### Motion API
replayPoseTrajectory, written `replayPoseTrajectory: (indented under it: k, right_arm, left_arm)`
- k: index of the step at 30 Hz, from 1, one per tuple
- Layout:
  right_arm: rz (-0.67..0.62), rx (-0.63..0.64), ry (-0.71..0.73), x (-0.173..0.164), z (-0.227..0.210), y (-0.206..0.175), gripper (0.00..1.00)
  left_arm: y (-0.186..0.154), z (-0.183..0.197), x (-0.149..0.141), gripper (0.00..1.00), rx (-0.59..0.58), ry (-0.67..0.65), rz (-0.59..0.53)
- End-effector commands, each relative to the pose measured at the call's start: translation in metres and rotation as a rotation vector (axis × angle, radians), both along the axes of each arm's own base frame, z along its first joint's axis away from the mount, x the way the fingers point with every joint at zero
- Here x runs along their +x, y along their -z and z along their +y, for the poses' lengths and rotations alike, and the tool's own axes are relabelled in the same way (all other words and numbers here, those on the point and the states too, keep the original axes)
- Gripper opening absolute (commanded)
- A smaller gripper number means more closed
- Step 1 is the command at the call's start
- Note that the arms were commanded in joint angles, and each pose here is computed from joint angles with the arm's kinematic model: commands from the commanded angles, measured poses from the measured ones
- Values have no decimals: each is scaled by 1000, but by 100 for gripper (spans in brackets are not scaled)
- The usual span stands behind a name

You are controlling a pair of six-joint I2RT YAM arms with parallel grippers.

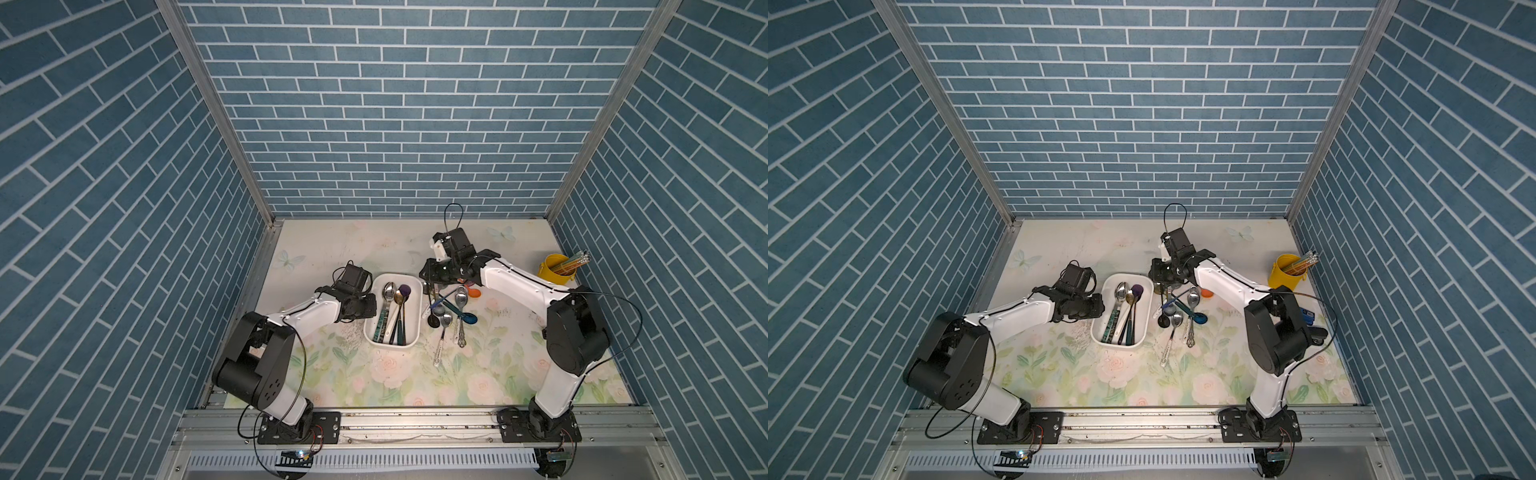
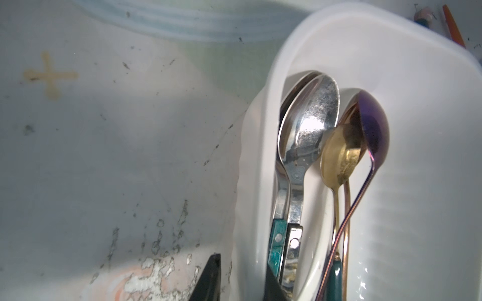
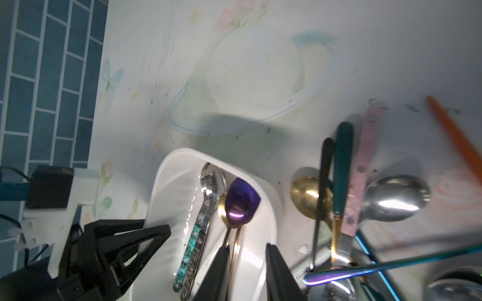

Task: Put the spoon into the storage box
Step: Adjust the storage box at the center of the board.

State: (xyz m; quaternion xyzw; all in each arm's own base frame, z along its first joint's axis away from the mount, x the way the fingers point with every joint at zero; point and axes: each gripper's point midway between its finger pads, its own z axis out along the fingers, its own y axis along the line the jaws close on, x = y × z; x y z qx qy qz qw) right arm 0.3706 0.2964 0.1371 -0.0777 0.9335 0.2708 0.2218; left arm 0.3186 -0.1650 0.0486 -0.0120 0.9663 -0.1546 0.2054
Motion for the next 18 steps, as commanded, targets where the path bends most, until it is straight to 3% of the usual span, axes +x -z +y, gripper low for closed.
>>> replayPoseTrajectory:
  k: [1,7,18]
  right_arm:
    - [8,-114,59,-1,-42,18,28]
    - [30,-282,99,-15,-85,44,28]
    - [116,-281,50,-74,-71,63,27]
  left_arm:
    - [4,13,-6,24,25,-58,13]
    - [-2,7,-9,24,-19,-48,18]
    - [-38,11,-1,44,26,-7,-75]
